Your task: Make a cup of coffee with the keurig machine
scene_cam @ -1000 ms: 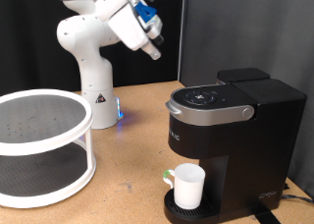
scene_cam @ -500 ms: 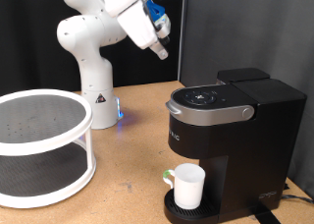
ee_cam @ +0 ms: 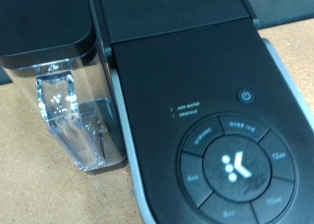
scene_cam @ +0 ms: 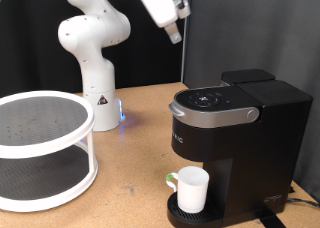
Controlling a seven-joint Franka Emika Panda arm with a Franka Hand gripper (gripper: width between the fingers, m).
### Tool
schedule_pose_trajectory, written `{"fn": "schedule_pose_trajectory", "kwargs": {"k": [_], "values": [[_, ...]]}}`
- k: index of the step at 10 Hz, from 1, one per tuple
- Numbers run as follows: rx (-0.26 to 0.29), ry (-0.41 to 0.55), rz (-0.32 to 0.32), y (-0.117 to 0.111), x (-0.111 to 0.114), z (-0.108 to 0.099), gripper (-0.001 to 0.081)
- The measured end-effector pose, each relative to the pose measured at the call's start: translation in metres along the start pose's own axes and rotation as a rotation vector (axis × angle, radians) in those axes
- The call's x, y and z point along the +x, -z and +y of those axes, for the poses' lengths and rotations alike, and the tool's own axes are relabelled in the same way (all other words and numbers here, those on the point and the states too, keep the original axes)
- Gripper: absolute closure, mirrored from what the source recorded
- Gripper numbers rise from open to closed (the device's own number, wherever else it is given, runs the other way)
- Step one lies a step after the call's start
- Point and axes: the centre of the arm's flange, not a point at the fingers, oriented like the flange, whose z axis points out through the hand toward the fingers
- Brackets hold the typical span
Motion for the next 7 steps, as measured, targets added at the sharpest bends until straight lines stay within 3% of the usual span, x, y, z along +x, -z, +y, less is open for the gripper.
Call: {"fn": "schedule_pose_trajectory", "kwargs": {"k": [2,5,7], "values": [[0.002,0.023,-0.045,0.001,0.020,-0.001,0.0001],[0.005,0.045,-0.055,-0.002,0.021,-0.003,0.0001],[-0.024,0.092,-0.096,-0.001,0.032,-0.005,0.0001]]}}
